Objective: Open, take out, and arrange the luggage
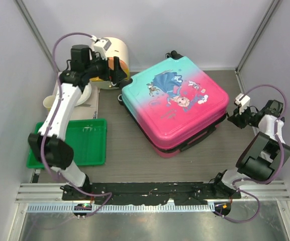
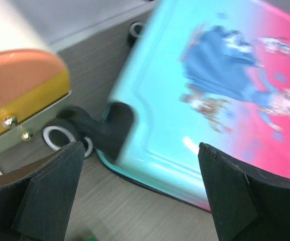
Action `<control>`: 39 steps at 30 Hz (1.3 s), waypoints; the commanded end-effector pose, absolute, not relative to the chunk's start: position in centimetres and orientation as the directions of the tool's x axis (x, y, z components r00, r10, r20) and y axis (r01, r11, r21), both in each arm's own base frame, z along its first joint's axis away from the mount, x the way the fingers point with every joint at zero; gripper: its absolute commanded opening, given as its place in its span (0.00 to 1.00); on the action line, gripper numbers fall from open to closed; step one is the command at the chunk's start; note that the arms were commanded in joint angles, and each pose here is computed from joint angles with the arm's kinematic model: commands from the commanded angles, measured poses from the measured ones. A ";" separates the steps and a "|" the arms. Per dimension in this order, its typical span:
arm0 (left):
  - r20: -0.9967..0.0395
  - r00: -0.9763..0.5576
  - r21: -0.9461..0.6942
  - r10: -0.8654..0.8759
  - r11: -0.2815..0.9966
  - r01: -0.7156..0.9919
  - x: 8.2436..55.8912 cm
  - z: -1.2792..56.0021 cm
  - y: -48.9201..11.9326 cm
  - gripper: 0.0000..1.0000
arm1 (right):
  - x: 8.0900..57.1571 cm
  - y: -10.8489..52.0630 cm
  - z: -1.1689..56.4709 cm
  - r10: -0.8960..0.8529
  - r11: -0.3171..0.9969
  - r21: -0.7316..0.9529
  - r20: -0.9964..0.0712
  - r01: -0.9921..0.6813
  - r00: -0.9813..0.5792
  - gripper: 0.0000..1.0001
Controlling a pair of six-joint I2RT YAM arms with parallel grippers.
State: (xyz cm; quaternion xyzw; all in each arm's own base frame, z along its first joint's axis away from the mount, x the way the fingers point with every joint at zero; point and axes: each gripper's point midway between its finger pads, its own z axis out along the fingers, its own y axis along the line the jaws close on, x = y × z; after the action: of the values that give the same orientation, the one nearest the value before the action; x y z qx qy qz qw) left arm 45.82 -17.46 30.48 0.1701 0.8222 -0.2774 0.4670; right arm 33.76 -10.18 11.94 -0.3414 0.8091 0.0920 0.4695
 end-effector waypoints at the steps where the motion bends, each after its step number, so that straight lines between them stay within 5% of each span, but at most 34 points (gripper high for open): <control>1: -0.938 -0.265 -0.090 0.224 0.581 0.809 37.2 35.2 -19.4 1.00 | 28.5 -3.2 12.8 -0.381 0.645 -0.031 -0.879 -0.763 -0.286 0.01; 4: -0.897 -0.117 0.034 0.425 0.329 0.944 28.3 32.7 -23.7 0.98 | 26.1 -1.6 12.6 -0.381 0.624 -0.004 -0.874 -0.782 -0.300 0.01; 7: -0.838 0.046 0.130 0.543 0.118 0.984 20.9 28.8 -26.6 0.87 | 24.2 -0.4 12.6 -0.374 0.617 0.022 -0.871 -0.787 -0.318 0.01; 13: -0.792 0.197 0.203 0.577 -0.056 0.978 13.9 23.8 -32.7 0.76 | 21.3 1.1 12.4 -0.381 0.613 0.056 -0.853 -0.788 -0.357 0.01; 24: -0.756 0.207 0.251 0.621 -0.017 0.968 13.3 17.3 -42.2 0.66 | 20.3 1.0 11.9 -0.349 0.658 0.113 -0.830 -0.745 -0.434 0.01; 39: -0.631 0.170 0.355 0.757 0.087 0.931 17.4 9.0 -44.1 0.65 | 21.1 0.6 12.7 -0.325 0.661 0.110 -0.849 -0.743 -0.415 0.01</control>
State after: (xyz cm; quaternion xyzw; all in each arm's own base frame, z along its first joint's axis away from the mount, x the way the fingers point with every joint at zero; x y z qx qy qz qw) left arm 15.21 -42.27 9.03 0.6916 0.6237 -0.1334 0.3389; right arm 21.34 -0.09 11.34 -0.3370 0.8127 0.2253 0.4186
